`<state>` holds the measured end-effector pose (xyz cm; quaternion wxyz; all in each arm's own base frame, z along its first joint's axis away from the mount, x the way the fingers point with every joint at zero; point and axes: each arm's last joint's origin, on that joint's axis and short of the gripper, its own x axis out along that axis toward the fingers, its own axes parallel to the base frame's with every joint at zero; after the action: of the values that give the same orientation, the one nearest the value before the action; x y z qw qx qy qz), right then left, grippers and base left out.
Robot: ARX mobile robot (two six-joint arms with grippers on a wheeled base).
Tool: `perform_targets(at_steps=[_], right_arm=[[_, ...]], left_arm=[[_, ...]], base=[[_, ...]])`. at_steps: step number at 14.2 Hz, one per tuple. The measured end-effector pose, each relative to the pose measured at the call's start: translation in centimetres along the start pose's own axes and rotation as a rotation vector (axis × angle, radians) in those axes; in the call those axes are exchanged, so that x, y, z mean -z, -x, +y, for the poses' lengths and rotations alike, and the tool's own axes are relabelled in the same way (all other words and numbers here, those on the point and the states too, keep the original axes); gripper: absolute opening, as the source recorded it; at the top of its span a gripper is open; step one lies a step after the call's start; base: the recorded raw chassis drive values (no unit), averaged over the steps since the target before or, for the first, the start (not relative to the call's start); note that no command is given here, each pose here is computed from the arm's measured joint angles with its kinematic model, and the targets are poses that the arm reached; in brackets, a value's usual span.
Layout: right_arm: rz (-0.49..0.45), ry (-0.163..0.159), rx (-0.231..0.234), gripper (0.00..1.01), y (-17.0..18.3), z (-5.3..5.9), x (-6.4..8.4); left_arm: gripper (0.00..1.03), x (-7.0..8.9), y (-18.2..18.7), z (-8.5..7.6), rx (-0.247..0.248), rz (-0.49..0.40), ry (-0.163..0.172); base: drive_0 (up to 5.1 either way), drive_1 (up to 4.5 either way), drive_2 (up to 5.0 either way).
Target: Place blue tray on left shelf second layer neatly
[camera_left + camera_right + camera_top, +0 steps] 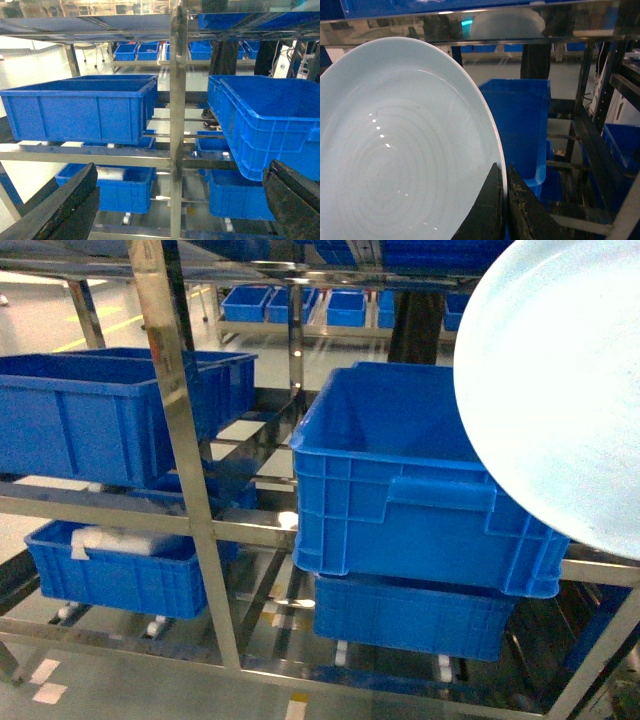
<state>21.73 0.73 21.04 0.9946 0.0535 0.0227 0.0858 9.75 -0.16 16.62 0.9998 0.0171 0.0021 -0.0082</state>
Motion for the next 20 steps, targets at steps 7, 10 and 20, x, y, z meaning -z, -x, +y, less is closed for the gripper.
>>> perform_targets(at_steps=[7, 10, 20], right_arm=[[-0.009, 0.002, -0.005, 0.02, 0.1, 0.1, -0.1], [0.004, -0.001, 0.0, 0.02, 0.0, 0.0, 0.1], [0.267, -0.44, 0.11, 0.02, -4.1, -3.6, 4.7]], left_arm=[[0.98, 0.0, 0.0, 0.0, -0.003, -0.003, 0.0], [0.98, 0.0, 0.0, 0.0, 0.0, 0.005, 0.0], [0.98, 0.0, 0.0, 0.0, -0.002, 0.0, 0.0]], base=[[0.0, 3.13, -3.1], [0.2, 4.05, -3.7], [0.0, 0.81, -0.7]])
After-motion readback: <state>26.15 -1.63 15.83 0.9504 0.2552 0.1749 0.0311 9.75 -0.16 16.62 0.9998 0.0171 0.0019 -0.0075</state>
